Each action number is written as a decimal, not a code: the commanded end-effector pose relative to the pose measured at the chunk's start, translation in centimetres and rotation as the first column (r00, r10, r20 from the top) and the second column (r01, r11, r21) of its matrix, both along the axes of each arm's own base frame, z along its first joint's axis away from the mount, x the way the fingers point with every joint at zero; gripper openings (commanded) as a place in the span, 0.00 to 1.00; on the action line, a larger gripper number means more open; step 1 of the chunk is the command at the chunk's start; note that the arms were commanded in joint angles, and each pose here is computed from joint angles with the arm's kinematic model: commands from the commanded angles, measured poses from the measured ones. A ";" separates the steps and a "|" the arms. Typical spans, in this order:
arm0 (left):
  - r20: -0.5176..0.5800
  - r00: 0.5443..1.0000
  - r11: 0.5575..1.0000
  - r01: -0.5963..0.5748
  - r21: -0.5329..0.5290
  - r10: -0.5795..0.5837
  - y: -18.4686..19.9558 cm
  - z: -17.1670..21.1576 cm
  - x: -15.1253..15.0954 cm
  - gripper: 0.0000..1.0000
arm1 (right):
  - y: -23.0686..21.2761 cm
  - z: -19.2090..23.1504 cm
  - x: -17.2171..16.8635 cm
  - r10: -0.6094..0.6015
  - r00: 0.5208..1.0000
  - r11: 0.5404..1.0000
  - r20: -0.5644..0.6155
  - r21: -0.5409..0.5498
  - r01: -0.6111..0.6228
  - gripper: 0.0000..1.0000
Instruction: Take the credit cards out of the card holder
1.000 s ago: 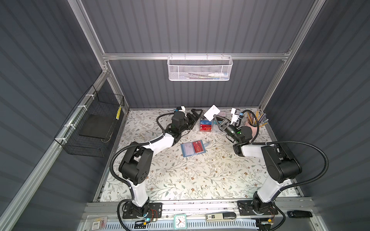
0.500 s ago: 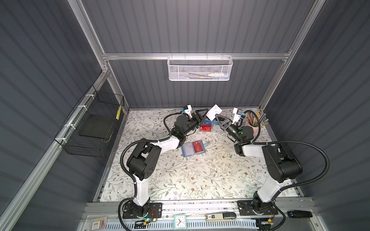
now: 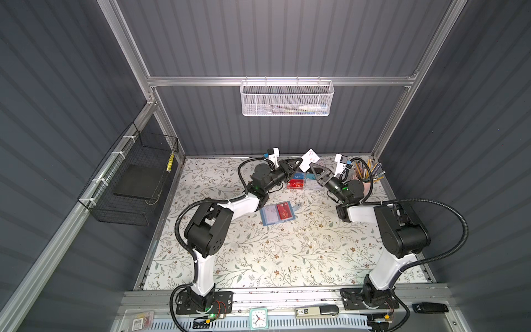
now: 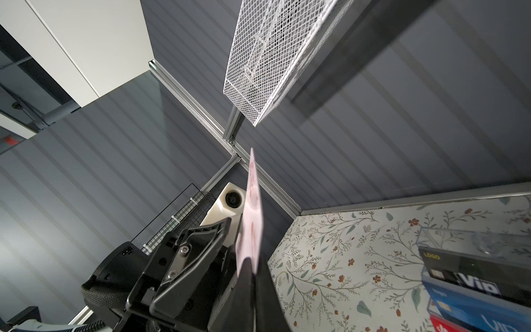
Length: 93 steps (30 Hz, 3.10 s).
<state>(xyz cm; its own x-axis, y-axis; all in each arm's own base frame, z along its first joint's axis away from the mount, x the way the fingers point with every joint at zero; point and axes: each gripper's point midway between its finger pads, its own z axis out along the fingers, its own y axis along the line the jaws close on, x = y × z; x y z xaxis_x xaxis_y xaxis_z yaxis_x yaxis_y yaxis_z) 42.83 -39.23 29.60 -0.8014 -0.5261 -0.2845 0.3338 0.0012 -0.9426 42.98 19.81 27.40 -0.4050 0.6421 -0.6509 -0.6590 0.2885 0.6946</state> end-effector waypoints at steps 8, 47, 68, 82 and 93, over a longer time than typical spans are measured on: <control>0.141 0.989 0.999 0.047 0.011 -0.048 -0.9 2.8 -1.7 0.14 | 0.3 -0.3 0.4 0.028 1.000 1.000 -0.009 0.002 -0.028 0.00; 0.601 0.530 0.618 -0.172 0.767 -0.598 -4.5 -6.5 0.2 0.00 | -11.7 -0.4 -7.4 -0.479 0.855 0.811 -0.200 -0.473 0.344 0.99; 0.734 0.368 0.680 -0.290 0.674 -0.571 -6.7 -9.3 9.4 0.00 | -11.9 -1.0 -6.7 -0.416 0.848 0.848 -0.327 -0.476 0.233 0.99; 0.812 0.232 0.733 -0.349 0.584 -0.536 -6.5 -10.6 12.2 0.00 | -11.7 -2.9 -4.9 -0.399 0.840 0.861 -0.367 -0.464 0.206 0.99; 0.802 0.182 0.721 -0.360 0.592 -0.569 -6.9 -12.2 12.2 0.00 | -11.8 -3.3 -4.6 -0.392 0.839 0.869 -0.376 -0.449 0.205 0.99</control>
<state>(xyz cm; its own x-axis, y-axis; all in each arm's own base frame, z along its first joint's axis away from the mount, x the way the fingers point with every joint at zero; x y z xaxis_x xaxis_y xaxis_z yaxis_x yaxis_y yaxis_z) 55.30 -45.44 17.67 0.2459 0.1921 -0.9501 0.9338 0.2158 0.2853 38.26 7.89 23.21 -0.5513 0.5203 -0.6522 -0.1162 0.7262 0.6776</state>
